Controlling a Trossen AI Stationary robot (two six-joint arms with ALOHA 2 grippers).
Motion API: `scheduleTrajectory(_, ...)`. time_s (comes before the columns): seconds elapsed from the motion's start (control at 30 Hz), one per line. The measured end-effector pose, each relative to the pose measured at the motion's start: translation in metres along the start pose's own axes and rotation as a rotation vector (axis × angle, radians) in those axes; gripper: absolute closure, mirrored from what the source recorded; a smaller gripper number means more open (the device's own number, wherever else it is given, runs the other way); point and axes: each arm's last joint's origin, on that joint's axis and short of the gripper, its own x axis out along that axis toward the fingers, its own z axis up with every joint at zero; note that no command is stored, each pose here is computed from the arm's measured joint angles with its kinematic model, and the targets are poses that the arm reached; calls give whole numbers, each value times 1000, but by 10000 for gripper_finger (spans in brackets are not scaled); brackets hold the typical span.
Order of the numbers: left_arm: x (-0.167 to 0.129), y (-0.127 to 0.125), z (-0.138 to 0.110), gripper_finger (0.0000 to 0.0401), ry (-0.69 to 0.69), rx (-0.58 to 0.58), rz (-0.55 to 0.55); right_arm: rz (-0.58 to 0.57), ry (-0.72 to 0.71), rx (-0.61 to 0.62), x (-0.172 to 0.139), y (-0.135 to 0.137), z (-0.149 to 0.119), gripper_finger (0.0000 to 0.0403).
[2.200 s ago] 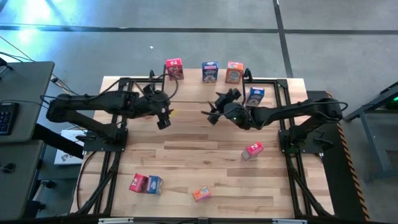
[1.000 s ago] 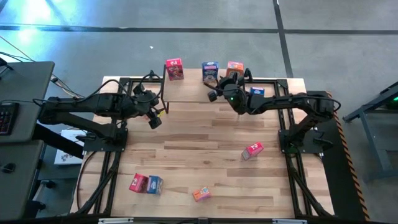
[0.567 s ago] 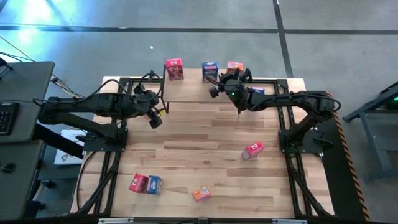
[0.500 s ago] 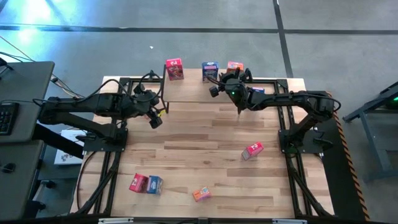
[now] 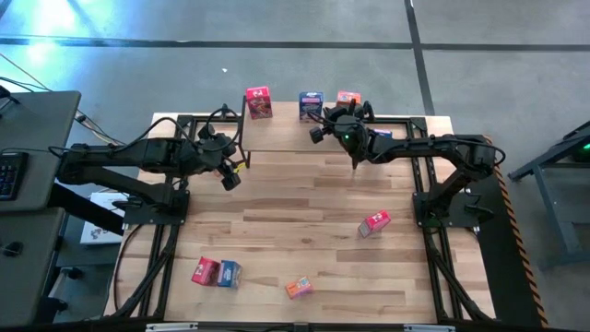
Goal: Stack cereal on shelf
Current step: Adjust the blue cereal box on the shelf
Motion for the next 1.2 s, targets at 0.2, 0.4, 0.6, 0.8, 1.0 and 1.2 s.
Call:
scheduleTrajectory(0.2, 0, 0, 0, 153, -1, -1, 0, 16, 3, 14, 2, -2, 0, 380)
scheduleTrajectory(0.4, 0, 0, 0, 153, -1, 0, 0, 32, 3, 23, 3, -2, 0, 380)
scheduleTrajectory(0.6, 0, 0, 1, 153, -7, -5, -1, 50, 0, 26, 2, -1, 1, 380)
scheduleTrajectory(0.8, 0, 0, 2, 153, -20, -13, -3, 51, -7, 27, 3, 0, 8, 380)
scheduleTrajectory(1.0, 0, 0, 2, 153, -19, -12, -3, 8, 41, -36, 13, 8, 19, 381)
scheduleTrajectory(1.2, 0, 0, 2, 153, -17, -10, -6, -23, 65, -49, 21, 14, 24, 381)
